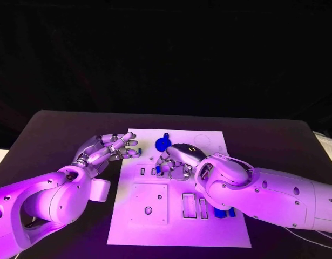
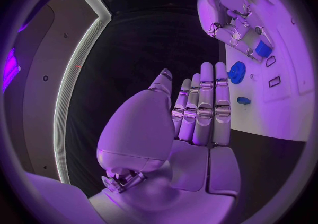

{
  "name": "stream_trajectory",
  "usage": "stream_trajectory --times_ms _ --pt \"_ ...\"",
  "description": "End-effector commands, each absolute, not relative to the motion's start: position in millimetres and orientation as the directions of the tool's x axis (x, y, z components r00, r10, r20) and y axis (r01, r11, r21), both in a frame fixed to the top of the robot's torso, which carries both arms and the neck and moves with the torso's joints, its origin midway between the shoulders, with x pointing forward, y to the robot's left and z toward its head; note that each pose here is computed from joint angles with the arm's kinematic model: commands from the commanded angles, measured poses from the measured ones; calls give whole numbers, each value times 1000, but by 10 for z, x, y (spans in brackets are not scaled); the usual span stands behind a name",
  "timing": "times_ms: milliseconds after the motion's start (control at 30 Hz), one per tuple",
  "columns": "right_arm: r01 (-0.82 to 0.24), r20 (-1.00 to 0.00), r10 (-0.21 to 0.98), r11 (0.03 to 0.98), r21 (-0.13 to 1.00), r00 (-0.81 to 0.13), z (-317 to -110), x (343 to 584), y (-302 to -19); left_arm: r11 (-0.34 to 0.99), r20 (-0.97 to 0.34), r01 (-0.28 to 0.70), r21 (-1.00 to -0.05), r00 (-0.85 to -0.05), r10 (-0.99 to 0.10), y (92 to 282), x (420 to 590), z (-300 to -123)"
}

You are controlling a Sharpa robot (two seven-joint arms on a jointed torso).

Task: Assemble the parts on the task board

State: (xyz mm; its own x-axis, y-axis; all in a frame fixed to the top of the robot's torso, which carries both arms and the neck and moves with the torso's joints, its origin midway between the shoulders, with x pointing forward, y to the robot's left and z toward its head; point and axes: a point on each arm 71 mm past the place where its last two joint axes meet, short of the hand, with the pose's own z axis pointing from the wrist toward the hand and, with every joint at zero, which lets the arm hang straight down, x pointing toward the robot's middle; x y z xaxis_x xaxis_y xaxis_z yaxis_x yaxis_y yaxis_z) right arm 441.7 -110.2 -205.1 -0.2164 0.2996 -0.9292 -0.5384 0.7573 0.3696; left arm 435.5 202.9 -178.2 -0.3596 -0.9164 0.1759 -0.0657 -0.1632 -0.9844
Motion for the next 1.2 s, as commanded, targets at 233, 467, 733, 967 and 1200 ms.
stream_trajectory --times_ms 233,467,733,967,1200 --pt "-502 -952 178 817 284 -249 -2180 4420 -1160 -178 186 -57 -982 -377 -907 2011 4349 -1764" --pt "-497 -955 153 826 264 -254 -2188 4413 -1147 -178 187 -58 -982 -378 -907 2009 4348 -1765" --pt "-493 -956 146 831 258 -253 -2189 4410 -1135 -177 187 -60 -982 -378 -907 2009 4348 -1766" --pt "-489 -957 150 833 258 -248 -2185 4413 -1130 -177 187 -61 -982 -378 -907 2009 4347 -1766" --pt "-482 -960 172 836 260 -219 -2159 4415 -1131 -176 187 -62 -982 -377 -907 2011 4348 -1768"
